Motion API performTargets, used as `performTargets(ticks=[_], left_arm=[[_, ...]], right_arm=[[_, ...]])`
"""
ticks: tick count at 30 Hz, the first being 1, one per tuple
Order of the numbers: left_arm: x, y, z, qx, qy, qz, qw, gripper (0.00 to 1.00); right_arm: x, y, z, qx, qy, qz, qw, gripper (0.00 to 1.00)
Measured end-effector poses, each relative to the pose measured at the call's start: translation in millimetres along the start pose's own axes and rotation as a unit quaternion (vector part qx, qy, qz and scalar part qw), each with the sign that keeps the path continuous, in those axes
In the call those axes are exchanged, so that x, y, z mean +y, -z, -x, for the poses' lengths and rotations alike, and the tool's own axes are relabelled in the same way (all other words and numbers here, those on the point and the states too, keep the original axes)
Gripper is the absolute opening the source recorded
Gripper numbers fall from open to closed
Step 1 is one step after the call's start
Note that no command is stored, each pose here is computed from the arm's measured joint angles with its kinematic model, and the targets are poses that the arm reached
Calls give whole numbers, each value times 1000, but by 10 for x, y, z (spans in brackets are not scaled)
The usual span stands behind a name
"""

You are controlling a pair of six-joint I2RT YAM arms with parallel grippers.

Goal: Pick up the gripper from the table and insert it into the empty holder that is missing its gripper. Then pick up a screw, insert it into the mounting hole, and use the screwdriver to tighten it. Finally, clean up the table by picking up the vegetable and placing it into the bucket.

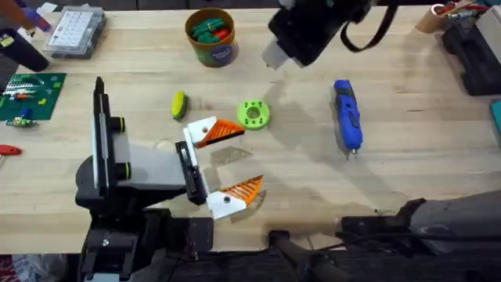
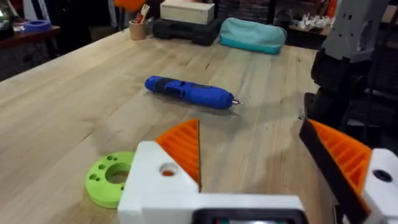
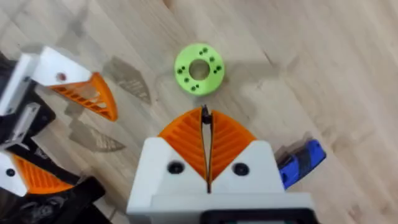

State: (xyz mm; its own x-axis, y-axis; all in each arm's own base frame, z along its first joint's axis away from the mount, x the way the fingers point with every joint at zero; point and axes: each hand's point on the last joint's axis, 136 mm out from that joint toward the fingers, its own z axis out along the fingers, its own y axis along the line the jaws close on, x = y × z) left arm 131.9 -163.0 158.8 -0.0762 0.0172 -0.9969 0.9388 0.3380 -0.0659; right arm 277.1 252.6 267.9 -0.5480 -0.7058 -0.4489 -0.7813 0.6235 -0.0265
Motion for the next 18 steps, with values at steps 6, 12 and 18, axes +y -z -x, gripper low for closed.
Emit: performTargets(ticks=[6,12,18], left_arm=[[0,0,0,0,0,0,1000,986],[0,0,-1,0,0,0,1000,986],[0,0,0,0,0,0,1000,987]], right_arm=[[229,260,201,-38,70,8,997,4],[699,346,273,-55,169,33,984,4],[1012,363,249,-58,233,52,969,4]])
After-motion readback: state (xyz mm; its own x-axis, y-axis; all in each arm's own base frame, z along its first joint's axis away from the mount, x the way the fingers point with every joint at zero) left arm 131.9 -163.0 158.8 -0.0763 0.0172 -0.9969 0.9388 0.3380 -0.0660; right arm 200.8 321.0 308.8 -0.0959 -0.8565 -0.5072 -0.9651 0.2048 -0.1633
